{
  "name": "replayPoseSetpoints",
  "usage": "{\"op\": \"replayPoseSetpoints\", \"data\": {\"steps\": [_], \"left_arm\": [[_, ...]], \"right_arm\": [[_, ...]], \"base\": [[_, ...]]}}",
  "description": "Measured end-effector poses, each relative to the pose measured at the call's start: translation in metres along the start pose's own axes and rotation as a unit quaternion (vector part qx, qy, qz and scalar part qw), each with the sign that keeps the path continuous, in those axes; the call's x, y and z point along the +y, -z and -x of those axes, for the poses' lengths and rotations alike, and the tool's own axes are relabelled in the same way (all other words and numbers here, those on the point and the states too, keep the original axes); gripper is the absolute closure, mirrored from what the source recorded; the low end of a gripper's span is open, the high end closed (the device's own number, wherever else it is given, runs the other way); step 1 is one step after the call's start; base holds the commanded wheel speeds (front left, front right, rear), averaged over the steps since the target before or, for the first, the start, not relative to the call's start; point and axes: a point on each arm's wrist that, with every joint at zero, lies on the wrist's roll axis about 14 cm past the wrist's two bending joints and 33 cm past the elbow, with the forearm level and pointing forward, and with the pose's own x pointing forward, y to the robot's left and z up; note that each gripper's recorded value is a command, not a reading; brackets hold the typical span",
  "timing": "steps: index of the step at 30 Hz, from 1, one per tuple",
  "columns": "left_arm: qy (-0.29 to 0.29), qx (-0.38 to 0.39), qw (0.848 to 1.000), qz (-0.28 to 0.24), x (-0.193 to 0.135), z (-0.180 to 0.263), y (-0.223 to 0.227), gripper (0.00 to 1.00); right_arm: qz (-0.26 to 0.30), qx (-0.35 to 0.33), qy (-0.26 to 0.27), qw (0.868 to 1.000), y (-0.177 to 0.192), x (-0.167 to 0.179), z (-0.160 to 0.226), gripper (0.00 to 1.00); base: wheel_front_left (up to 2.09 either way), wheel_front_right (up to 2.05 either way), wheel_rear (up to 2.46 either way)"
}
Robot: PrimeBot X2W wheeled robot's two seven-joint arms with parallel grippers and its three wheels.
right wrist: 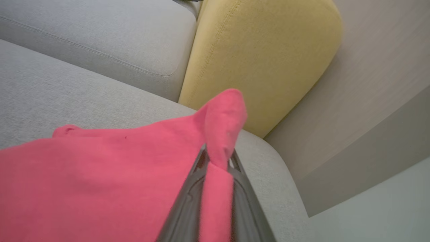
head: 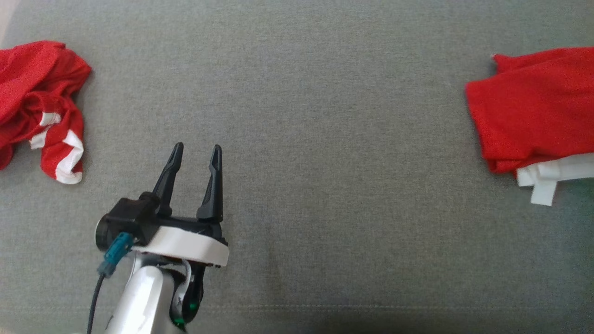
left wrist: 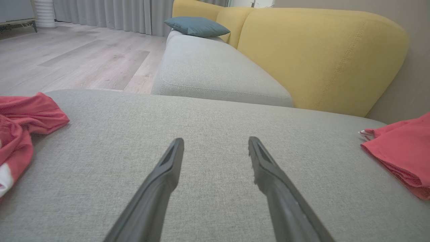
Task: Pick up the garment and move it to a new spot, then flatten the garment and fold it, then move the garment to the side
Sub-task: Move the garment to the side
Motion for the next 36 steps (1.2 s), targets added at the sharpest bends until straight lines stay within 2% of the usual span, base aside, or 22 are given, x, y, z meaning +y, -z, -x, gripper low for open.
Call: {"op": "replayPoseSetpoints", "data": {"steps": [8,9,10,11,12,21,27,36], "left_arm": [[-0.001,0.003,1.0,0.001,0.001,-0.001,0.002,0.0],[0.0,0.003,1.0,0.001,0.0,-0.001,0.002,0.0],[0.001,0.003,1.0,0.001,-0.001,-0.001,0.002,0.0],[0.002,0.003,1.0,0.001,-0.001,-0.001,0.002,0.0],[0.003,0.003,1.0,0.001,-0.002,-0.001,0.002,0.0],[0.01,-0.014,1.0,-0.003,-0.007,0.003,-0.012,0.0],[0.008,-0.042,0.999,0.001,-0.011,0.016,-0.033,0.0],[-0.016,-0.092,0.996,-0.001,-0.005,0.051,-0.067,0.0]], "right_arm": [[-0.012,-0.01,0.031,0.999,-0.006,-0.01,0.004,1.0],[-0.013,-0.007,0.033,0.999,-0.004,-0.01,0.005,0.57],[-0.017,-0.002,0.035,0.999,-0.001,-0.01,0.007,0.09],[-0.021,0.0,0.037,0.999,0.0,-0.01,0.009,0.09],[-0.026,0.001,0.039,0.999,0.002,-0.009,0.011,0.0],[-0.06,-0.051,0.041,0.996,-0.027,0.002,0.024,0.0],[-0.102,-0.108,-0.008,0.989,-0.057,0.053,0.049,0.0],[-0.19,-0.177,-0.067,0.963,-0.093,0.12,0.104,0.0]], "base": [[0.0,0.0,0.0],[0.0,0.0,0.0],[0.0,0.0,0.0],[0.0,0.0,0.0],[0.0,0.0,0.0],[0.0,0.0,0.0],[0.0,0.0,0.0],[0.0,0.0,0.0]]}}
